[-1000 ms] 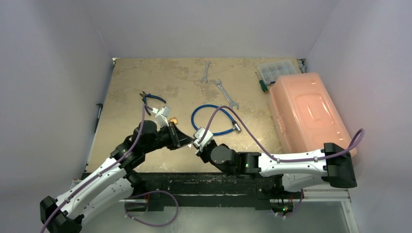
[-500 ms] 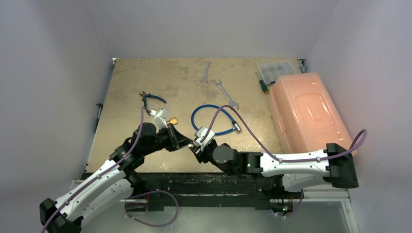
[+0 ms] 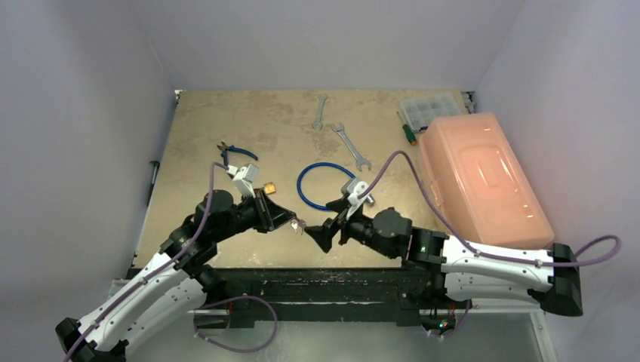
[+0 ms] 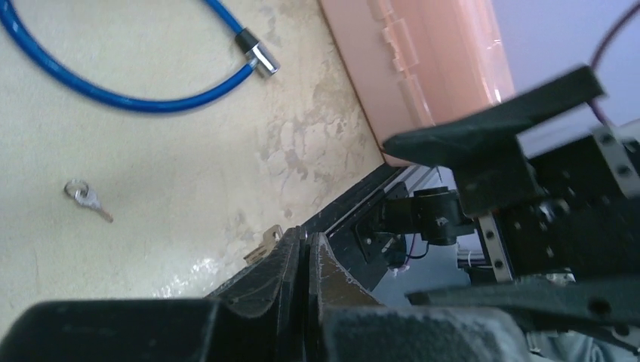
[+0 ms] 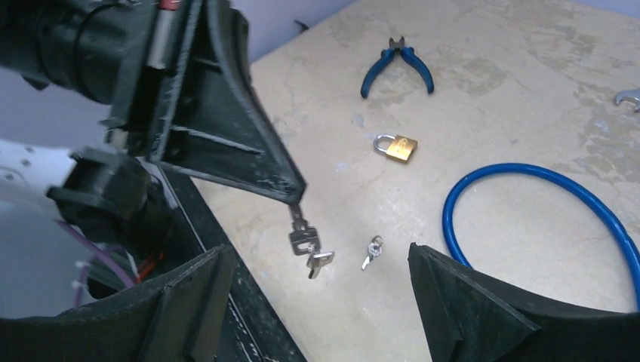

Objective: Unlock with the key

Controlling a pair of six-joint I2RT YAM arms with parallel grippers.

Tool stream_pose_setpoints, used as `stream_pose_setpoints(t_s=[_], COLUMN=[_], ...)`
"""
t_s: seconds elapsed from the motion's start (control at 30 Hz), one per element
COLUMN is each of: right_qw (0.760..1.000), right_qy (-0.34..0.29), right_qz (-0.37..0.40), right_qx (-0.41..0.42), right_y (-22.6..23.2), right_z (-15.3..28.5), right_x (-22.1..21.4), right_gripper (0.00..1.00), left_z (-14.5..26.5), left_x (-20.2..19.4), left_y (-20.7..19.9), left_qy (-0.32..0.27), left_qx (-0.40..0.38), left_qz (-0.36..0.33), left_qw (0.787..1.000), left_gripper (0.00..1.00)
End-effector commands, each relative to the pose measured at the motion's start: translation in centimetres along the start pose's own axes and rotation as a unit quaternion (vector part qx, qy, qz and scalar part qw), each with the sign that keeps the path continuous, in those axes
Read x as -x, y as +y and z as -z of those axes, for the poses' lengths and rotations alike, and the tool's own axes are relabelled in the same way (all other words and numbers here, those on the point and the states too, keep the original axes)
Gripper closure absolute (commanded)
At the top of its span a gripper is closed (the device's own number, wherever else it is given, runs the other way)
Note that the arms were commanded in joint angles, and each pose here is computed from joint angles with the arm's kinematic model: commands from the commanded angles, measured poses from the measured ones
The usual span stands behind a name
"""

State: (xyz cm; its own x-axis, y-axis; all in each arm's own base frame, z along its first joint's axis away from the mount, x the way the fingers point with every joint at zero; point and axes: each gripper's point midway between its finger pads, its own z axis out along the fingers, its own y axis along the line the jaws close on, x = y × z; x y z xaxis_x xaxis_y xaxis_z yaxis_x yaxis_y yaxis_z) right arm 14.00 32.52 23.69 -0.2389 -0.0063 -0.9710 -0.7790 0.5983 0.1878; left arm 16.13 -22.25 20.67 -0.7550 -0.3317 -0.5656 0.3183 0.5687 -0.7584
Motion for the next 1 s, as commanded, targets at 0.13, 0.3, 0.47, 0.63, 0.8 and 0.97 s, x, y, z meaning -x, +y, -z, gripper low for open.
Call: stream_pose_setpoints(t_s=[0.13, 0.3, 0.47, 0.63, 0.8, 0.97], right_qw=[0.992, 0.988, 0.982, 0.979, 0.979, 0.981], right_qy=[-0.002, -0.011, -0.032, -0.039, -0.041, -0.050], right_qz=[-0.089, -0.102, -0.118, -0.122, -0.126, -0.132], right_qx=[0.091, 0.119, 0.142, 0.157, 0.152, 0.135], right_y=[0.3, 1.3, 2.2, 2.8, 2.8, 2.3], right_z=[0.8, 0.4, 0.5, 0.4, -0.1, -0.6], right_x=[2.1, 2.5, 3.9, 4.4, 4.6, 5.1], right_gripper=[0.08, 0.16, 0.24, 0.30, 0.33, 0.36], left_z=[3.1, 3.7, 3.7, 3.7, 3.5, 3.4], left_x=[3.8, 4.4, 4.6, 4.7, 4.6, 4.5], left_y=[-6.8, -8.1, -8.4, -8.7, -8.9, -9.0], left_qy=[-0.037, -0.038, -0.037, -0.040, -0.037, -0.034], left_qx=[-0.093, -0.111, -0.112, -0.118, -0.125, -0.128], left_qz=[-0.105, -0.118, -0.118, -0.117, -0.115, -0.115], left_qw=[0.989, 0.986, 0.986, 0.985, 0.985, 0.985], left_gripper=[1.00, 1.00, 1.00, 1.00, 1.00, 1.00])
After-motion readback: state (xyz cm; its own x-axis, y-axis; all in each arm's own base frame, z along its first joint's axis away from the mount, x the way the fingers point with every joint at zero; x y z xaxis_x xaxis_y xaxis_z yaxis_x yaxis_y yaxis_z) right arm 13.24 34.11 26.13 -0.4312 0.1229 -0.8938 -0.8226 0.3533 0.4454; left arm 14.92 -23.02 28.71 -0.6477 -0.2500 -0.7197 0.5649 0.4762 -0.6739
